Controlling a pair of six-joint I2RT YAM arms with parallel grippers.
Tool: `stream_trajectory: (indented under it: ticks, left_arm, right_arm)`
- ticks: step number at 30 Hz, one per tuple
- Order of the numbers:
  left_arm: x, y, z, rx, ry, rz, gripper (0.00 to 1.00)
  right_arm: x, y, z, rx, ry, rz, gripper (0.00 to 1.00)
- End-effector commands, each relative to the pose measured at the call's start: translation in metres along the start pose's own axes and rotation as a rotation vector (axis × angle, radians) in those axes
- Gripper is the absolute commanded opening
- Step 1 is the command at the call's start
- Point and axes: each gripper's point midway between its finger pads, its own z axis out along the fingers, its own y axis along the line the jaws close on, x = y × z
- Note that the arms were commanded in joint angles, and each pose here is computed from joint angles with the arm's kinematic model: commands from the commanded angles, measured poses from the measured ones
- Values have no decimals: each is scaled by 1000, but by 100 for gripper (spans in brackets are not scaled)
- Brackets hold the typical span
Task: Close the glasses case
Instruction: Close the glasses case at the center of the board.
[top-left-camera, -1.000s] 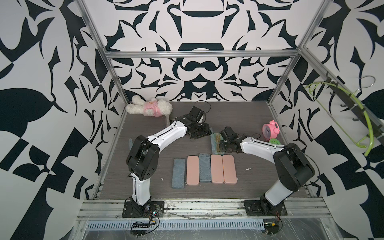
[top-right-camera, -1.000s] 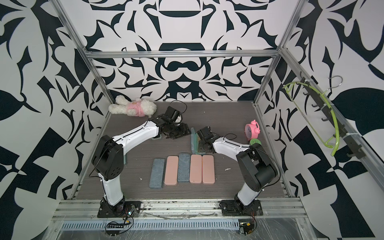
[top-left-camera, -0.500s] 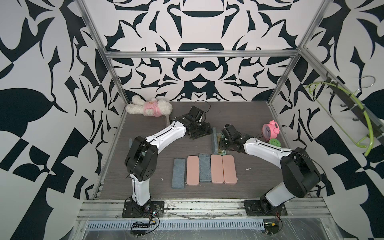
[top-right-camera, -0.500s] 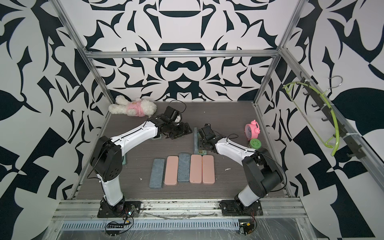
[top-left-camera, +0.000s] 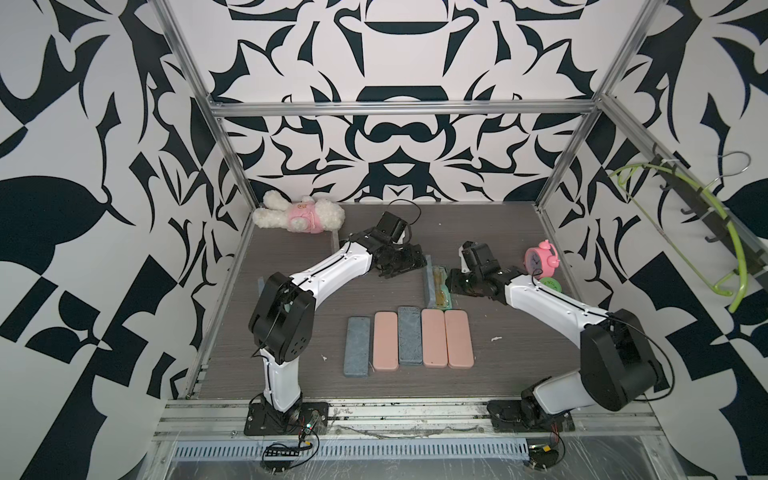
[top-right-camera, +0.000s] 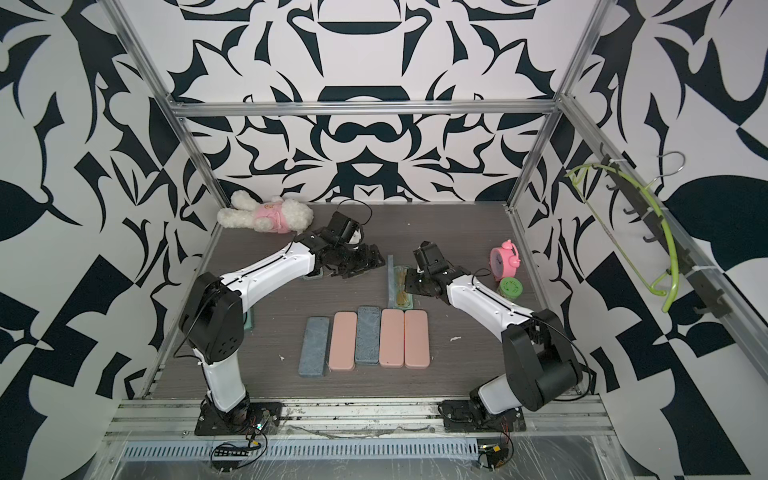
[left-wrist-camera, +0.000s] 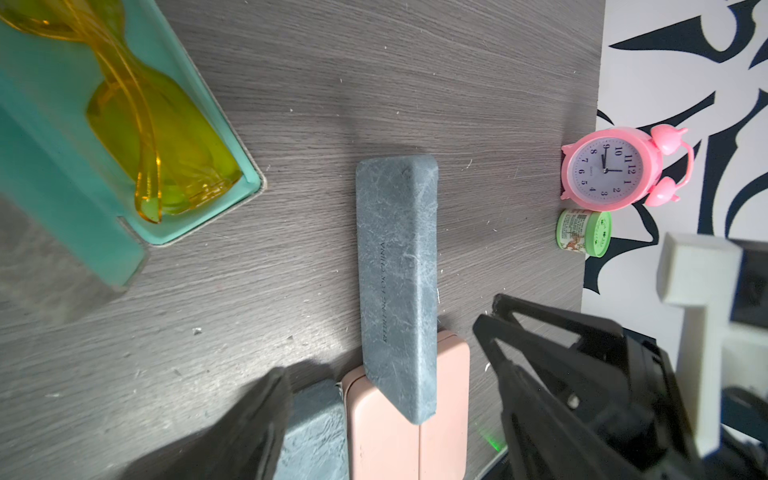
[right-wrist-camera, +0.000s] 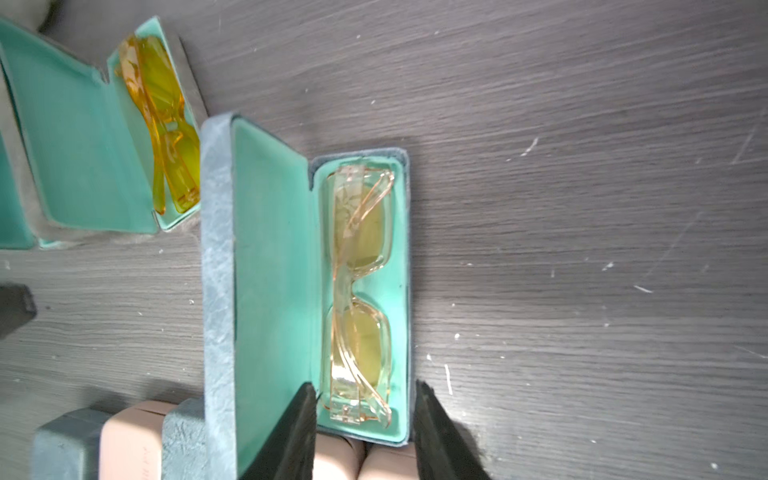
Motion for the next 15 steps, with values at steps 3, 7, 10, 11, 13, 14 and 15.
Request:
stream_trajectory:
  ticks: [3, 7, 10, 11, 13, 14, 15]
  left_arm:
    - [-3, -21, 3, 102, 17, -5, 76]
    - [1, -22, 11, 130, 42, -26, 69]
    - [4, -19, 13, 126, 48, -35, 65]
    - [5, -19, 14, 129, 51, -37, 63]
    - [7, -17, 17, 133, 60, -44, 60]
    - [8, -17, 18, 134, 64, -45, 59]
    - [9, -15, 20, 130, 67, -49, 57]
  right_arm:
    - [-5, 4, 3, -180, 43, 41, 39]
    - [-6, -9, 16, -245, 80, 113, 34]
    - [-8, -10, 21, -291, 81, 124, 32]
    - [-7, -10, 23, -297, 84, 124, 32]
    - [-6, -8, 28, -319, 94, 123, 30]
    - [-4, -8, 31, -322, 103, 124, 29]
    - [-2, -10, 35, -321, 111, 130, 28]
